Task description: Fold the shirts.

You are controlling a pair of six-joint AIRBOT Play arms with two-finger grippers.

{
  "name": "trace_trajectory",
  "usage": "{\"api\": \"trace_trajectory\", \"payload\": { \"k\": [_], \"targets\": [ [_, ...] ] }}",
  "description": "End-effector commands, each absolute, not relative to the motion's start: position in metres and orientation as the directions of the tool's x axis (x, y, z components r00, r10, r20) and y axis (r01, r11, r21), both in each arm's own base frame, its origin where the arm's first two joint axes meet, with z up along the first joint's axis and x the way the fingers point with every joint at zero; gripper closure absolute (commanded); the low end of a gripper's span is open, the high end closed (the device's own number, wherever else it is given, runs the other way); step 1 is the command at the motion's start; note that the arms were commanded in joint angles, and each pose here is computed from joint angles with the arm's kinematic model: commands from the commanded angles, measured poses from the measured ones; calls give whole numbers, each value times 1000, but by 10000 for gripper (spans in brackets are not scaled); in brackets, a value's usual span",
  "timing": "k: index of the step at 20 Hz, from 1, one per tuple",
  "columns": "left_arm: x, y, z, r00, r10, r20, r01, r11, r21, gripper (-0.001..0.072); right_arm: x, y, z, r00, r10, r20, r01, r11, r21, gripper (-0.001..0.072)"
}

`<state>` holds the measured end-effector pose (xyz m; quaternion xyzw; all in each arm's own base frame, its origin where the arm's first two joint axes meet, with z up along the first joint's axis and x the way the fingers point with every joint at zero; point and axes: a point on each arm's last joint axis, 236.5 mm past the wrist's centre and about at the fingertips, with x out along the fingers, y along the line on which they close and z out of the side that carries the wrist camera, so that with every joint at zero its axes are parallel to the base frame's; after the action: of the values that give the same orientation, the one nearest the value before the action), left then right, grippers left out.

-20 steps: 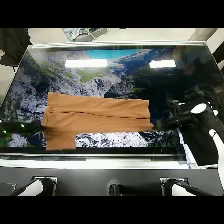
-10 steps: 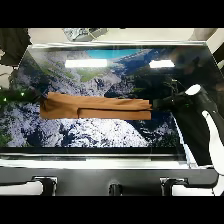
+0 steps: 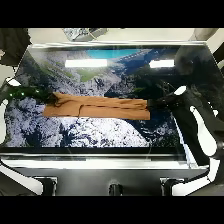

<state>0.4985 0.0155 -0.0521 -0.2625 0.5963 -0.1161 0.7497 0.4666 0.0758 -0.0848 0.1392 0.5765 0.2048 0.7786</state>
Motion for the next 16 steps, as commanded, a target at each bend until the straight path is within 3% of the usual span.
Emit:
{"api": "trace_trajectory", "payload": {
  "k": [1,3,4,10,13,14,16],
  "targets": [
    [492,16,-52,220,-509,-832,-144,826,-544,177,465,72,-68,261,495,-829,-184,868,461,193],
    [490,22,-37,219,-515,-829,-133,826,-548,177,460,53,-50,276,497,-822,-188,867,461,70],
    [490,25,-27,230,-512,-827,-126,827,-547,177,456,40,-49,270,500,-823,-162,866,473,47],
    [490,21,36,333,-479,-812,-48,852,-522,177,447,68,-79,179,637,-750,-50,767,640,45],
    [487,10,66,372,-471,-800,3,862,-507,177,444,97,-103,127,642,-756,-23,764,645,49],
    [486,4,76,383,-471,-795,21,865,-502,177,448,104,-110,136,631,-764,4,771,637,54],
    [483,-8,90,395,-473,-787,57,868,-493,178,457,115,-113,166,612,-773,35,780,625,234]
  ]
}}
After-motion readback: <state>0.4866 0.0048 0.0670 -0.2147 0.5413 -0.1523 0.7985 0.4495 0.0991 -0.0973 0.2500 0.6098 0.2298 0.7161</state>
